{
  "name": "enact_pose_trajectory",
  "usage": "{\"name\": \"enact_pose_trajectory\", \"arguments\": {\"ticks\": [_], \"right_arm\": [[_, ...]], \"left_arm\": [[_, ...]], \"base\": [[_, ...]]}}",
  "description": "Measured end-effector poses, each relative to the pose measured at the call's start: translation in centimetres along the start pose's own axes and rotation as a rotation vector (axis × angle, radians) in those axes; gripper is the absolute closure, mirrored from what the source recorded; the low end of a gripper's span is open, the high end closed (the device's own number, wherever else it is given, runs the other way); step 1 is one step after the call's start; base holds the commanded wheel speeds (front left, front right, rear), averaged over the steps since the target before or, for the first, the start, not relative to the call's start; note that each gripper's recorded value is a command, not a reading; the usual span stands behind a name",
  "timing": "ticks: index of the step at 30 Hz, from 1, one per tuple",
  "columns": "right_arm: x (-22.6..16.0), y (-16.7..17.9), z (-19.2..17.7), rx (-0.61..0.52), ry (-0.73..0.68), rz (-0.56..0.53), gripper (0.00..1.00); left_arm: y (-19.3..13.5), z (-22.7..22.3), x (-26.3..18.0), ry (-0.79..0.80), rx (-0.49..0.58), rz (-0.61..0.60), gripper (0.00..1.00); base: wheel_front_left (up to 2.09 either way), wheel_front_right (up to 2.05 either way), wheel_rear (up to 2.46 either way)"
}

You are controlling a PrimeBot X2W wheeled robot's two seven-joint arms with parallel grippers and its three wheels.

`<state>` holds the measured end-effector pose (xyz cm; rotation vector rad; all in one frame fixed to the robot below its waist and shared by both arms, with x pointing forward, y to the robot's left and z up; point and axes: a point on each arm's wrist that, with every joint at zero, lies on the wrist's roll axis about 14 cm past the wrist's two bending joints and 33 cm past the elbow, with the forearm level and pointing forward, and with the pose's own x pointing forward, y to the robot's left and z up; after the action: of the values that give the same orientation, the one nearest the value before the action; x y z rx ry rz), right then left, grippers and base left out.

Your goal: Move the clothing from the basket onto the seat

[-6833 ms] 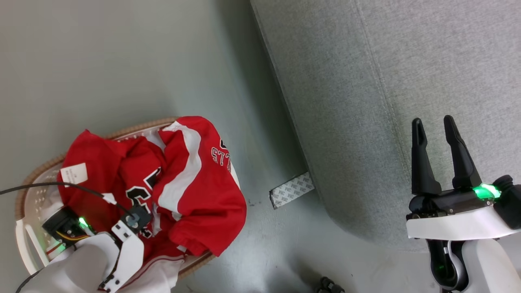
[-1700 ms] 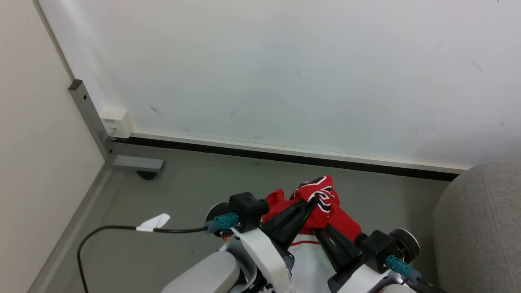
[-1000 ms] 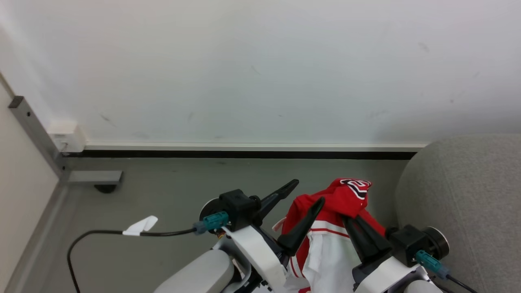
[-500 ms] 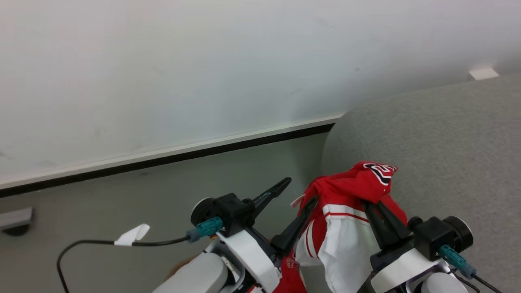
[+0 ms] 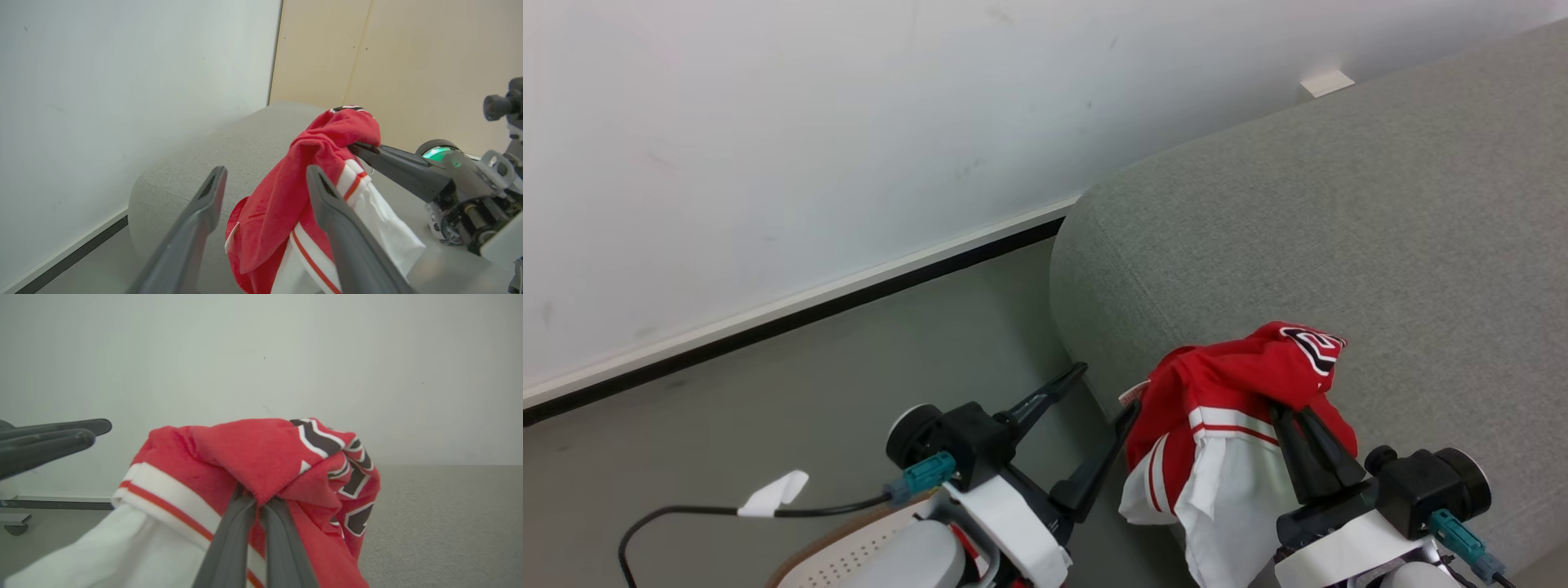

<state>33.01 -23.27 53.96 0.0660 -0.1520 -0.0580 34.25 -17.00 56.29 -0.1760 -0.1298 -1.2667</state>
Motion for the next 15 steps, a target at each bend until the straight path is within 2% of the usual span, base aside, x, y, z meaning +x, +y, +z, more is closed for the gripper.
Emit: {"name": "enact_pose_trajectory", "arguments": {"ticks": [14,15], "right_arm": [[0.0,-2.0,0.8,-0.015,-0.022,-0.069,1.0],[0.3,-2.4,1.1,0.01,-0.035,-0.088,1.0]], "left_arm": [[-0.7,-1.1,0.8,0.002,-0.022,-0.051,0.0],[-0.6,-1.2,0.7,0.001,-0.024,-0.052,0.0]], "base": [[0.0,0.0,0.0],[0.0,0.0,0.0]]}}
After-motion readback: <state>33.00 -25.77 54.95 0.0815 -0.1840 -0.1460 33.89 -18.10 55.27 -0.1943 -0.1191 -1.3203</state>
